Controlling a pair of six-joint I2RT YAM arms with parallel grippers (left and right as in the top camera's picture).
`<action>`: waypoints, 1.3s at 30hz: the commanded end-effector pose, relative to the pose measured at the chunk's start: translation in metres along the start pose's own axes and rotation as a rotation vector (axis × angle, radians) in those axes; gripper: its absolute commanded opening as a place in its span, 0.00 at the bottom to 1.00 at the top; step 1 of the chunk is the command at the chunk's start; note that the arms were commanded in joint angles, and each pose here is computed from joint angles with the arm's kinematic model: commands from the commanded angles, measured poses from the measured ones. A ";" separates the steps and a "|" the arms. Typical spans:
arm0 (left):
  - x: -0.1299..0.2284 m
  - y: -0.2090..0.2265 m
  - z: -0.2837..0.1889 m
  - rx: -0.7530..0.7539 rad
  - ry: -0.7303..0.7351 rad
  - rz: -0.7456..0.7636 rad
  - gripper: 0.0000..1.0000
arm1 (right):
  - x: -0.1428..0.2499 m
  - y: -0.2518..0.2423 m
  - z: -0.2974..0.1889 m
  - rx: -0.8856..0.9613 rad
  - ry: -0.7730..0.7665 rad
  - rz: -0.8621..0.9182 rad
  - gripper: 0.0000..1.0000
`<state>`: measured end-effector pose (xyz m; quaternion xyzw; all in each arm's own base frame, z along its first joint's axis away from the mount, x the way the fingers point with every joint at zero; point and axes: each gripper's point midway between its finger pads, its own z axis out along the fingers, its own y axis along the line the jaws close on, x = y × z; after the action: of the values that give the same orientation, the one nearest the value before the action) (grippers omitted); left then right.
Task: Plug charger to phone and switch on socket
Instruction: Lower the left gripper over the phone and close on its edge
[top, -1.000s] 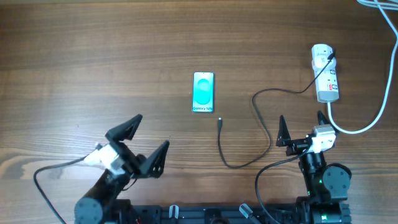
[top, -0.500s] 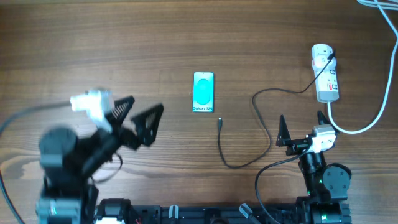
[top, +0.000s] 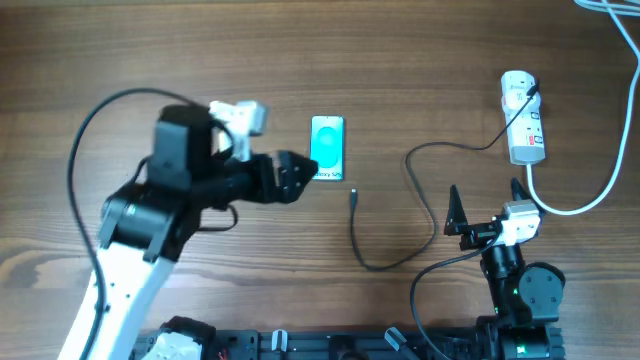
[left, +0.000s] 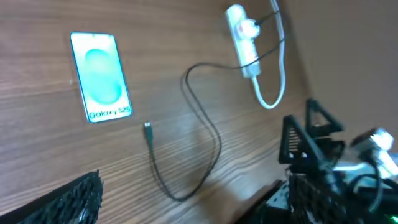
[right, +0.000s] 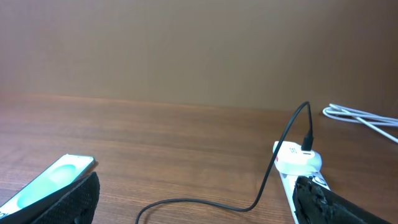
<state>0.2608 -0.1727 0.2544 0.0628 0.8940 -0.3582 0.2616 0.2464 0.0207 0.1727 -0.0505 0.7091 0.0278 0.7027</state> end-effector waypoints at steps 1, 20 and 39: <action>-0.020 0.004 0.018 -0.220 0.060 0.034 0.99 | -0.001 -0.003 0.000 0.014 -0.004 -0.017 1.00; -0.042 0.077 0.141 -0.580 0.282 -0.117 1.00 | -0.001 -0.003 0.000 0.014 -0.004 -0.017 1.00; 0.001 0.139 0.234 -0.673 0.391 -0.128 1.00 | -0.001 -0.003 0.000 0.014 -0.004 -0.017 1.00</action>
<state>0.3965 -0.2275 0.0307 -0.0076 0.9967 -0.0481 0.0643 0.2465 0.0206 0.1726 -0.0504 0.7093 0.0276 0.7026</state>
